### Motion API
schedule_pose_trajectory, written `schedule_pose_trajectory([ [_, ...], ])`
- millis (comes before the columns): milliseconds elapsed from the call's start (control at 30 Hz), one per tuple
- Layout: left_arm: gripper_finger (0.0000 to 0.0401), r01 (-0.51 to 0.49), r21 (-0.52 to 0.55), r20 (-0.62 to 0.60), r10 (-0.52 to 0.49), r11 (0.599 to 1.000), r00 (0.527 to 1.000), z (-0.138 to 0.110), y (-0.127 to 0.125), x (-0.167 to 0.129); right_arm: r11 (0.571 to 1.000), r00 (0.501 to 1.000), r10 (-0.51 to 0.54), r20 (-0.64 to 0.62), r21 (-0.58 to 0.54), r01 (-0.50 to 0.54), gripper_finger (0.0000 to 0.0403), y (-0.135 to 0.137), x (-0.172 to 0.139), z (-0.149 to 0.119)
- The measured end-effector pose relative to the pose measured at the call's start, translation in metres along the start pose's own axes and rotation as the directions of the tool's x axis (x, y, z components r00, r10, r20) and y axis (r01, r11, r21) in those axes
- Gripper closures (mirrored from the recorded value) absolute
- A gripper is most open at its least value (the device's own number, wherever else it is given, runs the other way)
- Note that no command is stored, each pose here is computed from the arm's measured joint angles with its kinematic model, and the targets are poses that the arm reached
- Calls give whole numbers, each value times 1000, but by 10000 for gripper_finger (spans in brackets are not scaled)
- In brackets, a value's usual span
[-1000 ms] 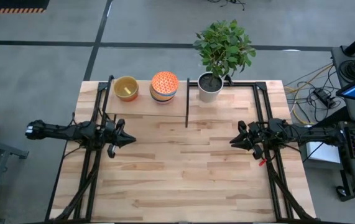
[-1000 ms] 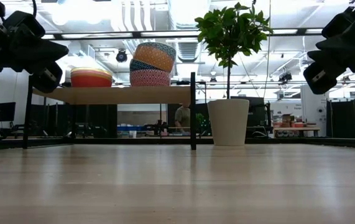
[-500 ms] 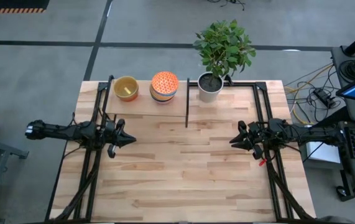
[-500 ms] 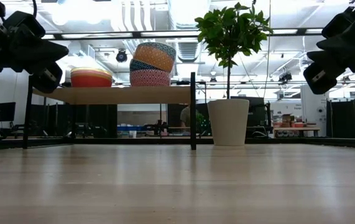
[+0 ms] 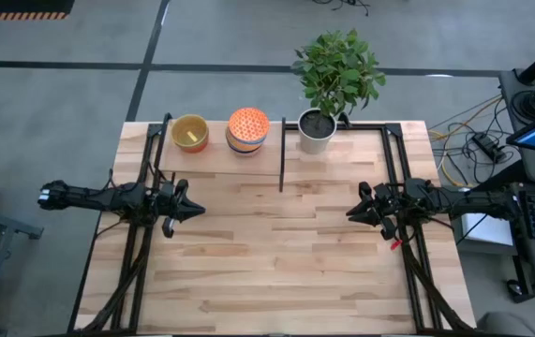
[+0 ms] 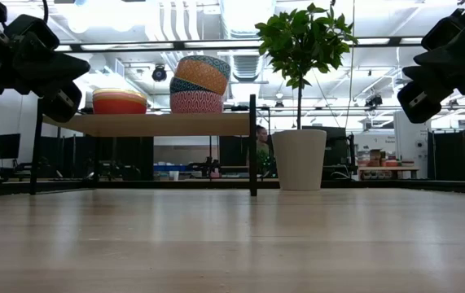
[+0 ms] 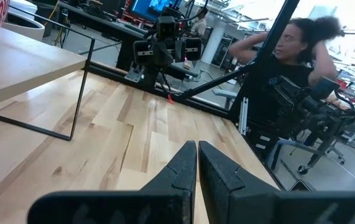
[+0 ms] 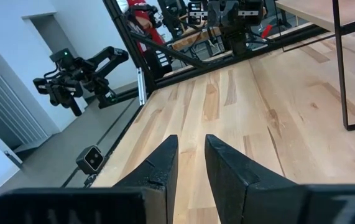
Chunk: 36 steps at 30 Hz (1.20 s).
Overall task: Place and stack bowls onto a shelf
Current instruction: Return to Home Position
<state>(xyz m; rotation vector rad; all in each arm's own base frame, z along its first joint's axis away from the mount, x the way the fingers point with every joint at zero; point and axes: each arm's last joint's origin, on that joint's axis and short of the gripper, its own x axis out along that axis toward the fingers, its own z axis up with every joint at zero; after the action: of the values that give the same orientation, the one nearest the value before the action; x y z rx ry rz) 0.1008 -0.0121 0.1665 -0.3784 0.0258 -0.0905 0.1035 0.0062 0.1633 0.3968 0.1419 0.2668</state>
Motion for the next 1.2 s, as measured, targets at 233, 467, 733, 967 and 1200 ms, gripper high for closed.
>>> schedule_pose_trajectory([
  [233, 401, -1, 0, 0, 1, 1000, 1000, 0, 0, 0, 1000, 1000, 0, 0, 0, 0, 323, 0, 0, 0],
  [467, 401, 0, 0, 0, 0, 1000, 1000, 0, 0, 0, 1000, 1000, 0, 0, 0, 0, 316, 0, 0, 0],
  [733, 401, 0, 0, 0, 0, 1000, 1000, 0, 0, 0, 1000, 1000, 0, 0, 0, 0, 327, 0, 0, 0],
  [967, 401, 0, 0, 0, 0, 1000, 1000, 0, 0, 0, 1000, 1000, 0, 0, 0, 0, 335, 0, 0, 0],
  [1200, 401, 0, 0, 0, 0, 1000, 1000, 0, 0, 0, 1000, 1000, 0, 0, 0, 0, 335, 0, 0, 0],
])
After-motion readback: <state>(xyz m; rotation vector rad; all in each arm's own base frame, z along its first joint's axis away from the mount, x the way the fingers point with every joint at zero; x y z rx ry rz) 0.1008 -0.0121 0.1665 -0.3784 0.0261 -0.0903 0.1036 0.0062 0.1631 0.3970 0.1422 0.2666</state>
